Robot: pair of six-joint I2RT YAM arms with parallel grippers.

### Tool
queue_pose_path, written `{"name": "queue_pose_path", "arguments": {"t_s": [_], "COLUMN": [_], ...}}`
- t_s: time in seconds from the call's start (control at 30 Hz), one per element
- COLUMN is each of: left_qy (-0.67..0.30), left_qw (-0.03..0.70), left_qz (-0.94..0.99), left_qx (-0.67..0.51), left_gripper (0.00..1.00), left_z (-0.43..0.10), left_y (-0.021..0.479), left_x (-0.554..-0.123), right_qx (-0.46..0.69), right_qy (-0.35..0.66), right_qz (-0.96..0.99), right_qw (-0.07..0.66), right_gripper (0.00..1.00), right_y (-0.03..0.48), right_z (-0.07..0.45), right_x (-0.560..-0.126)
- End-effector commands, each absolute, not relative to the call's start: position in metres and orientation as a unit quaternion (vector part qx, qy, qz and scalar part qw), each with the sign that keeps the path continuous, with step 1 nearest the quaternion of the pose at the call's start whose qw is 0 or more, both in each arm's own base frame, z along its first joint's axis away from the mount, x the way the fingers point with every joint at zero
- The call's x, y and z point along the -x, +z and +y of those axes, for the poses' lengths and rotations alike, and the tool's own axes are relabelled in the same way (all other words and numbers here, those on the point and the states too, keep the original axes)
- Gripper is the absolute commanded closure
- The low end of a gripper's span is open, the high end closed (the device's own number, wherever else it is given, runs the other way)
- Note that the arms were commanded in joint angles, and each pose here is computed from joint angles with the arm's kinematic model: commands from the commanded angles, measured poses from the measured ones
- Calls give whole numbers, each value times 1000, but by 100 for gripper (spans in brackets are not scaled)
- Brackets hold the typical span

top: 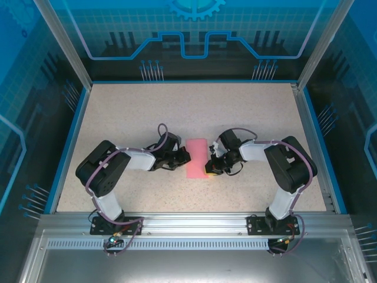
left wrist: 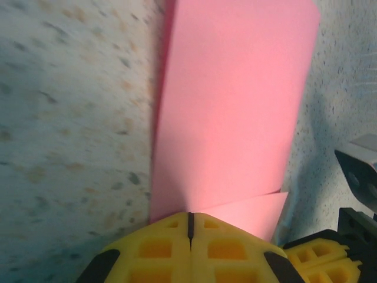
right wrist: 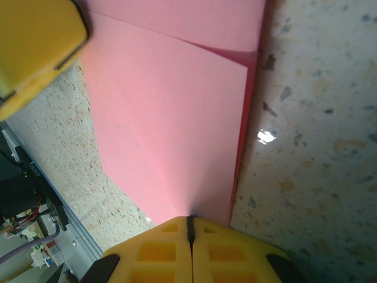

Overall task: Fold a paper plane with a square sheet of paper (pick it up from the middle)
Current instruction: Fold the triangle a second time at the center of the table.

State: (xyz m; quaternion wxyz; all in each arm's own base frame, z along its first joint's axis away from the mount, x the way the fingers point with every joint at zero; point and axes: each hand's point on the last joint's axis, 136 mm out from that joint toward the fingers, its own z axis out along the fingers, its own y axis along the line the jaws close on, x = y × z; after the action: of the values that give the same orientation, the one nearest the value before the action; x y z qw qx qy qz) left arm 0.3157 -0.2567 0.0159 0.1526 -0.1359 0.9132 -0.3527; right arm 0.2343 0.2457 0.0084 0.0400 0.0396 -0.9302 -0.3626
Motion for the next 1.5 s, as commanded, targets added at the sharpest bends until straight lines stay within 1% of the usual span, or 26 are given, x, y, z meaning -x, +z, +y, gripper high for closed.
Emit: {"name": "queue_pose_path", "arguments": {"t_s": [0.0, 0.3, 0.37, 0.5, 0.7, 0.83, 1.0, 1.2, 1.37, 1.47], "left_qy": [-335, -372, -381, -393, -381, -359, -337, -326, -328, -329], "left_qw": [166, 181, 187, 177, 149, 128, 111, 103, 104, 104], "left_qz": [918, 903, 899, 899, 909, 920, 928, 932, 932, 931], "left_qx": [136, 114, 105, 77, 80, 94, 114, 119, 118, 117], "left_gripper": [97, 94, 91, 90, 91, 95, 96, 96, 96, 96], "left_z": [-239, -251, -255, -271, -280, -279, -271, -267, -268, -269], "left_y": [17, 59, 70, 77, 49, 25, 6, -2, 0, 2], "left_x": [-317, -317, -314, -307, -305, -306, -301, -297, -299, -299], "right_qx": [-12, -14, -14, -15, -17, -22, -48, -74, -70, -71], "right_qy": [-307, -311, -311, -313, -317, -322, -338, -345, -346, -338], "right_qz": [-947, -946, -946, -946, -945, -944, -939, -935, -935, -937], "right_qw": [90, 86, 85, 84, 79, 74, 49, 29, 38, 56], "right_gripper": [95, 94, 94, 94, 94, 94, 92, 91, 91, 91], "right_y": [-20, -16, -16, -14, -10, -5, 17, 34, 25, 15], "right_z": [224, 225, 225, 227, 229, 231, 244, 266, 277, 280], "right_x": [-208, -211, -211, -212, -215, -217, -226, -240, -250, -246]}}
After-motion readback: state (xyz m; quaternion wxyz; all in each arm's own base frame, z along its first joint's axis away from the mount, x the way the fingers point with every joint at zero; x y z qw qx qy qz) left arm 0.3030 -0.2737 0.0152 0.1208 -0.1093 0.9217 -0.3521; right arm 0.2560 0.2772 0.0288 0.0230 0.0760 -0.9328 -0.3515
